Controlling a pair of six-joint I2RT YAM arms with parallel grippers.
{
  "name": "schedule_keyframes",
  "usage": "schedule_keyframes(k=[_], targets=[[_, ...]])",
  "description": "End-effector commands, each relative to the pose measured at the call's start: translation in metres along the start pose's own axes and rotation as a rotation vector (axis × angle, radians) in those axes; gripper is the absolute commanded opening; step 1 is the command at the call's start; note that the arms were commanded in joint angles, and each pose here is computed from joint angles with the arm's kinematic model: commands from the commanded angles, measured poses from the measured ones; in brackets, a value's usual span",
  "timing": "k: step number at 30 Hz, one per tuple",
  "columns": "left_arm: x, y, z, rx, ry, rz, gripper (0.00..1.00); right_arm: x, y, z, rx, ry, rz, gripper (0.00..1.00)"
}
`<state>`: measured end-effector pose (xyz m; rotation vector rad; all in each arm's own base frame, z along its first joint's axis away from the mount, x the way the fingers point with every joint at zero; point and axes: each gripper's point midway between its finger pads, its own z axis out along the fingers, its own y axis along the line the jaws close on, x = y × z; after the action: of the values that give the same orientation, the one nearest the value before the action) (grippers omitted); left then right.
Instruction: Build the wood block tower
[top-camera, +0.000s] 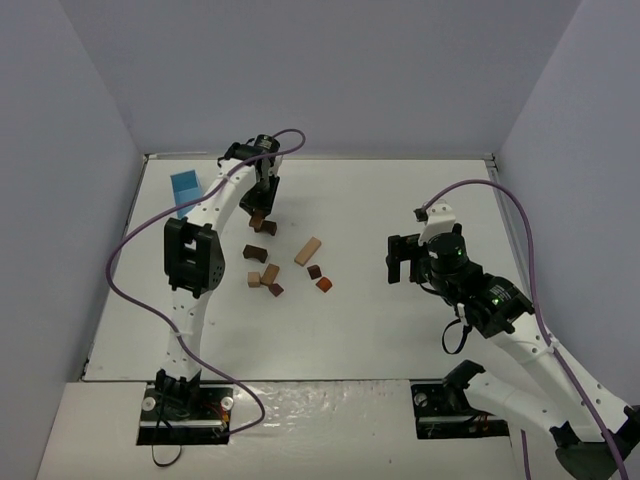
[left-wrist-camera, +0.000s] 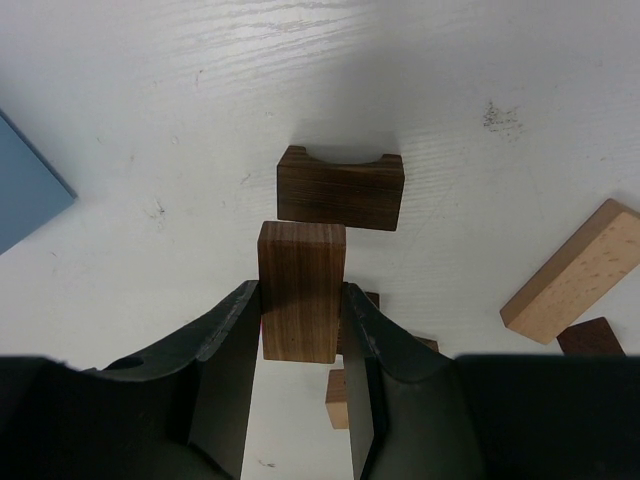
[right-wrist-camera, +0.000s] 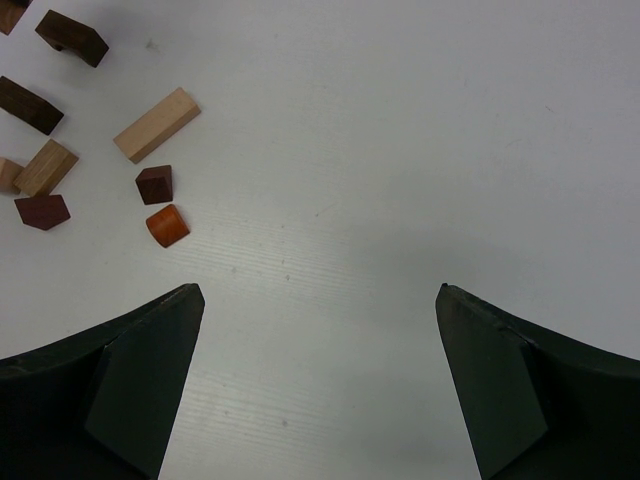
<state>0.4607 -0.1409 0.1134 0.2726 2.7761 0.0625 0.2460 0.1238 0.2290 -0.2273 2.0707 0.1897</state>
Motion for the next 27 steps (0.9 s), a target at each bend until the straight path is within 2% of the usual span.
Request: schedule_keyframes(k=[1,27], targets=[[-0.019,0.005,-0.018,0.004,-0.082,0.004,0.08,-0.016,0.000,0.005,0.025,-0.054,0.024,1.00],[-0.023,-0.006,0.012,0.047,-0.119,-0.001,0.08,-0.008,0.003,0.011,0.011,-0.020,-0.006,1.00]])
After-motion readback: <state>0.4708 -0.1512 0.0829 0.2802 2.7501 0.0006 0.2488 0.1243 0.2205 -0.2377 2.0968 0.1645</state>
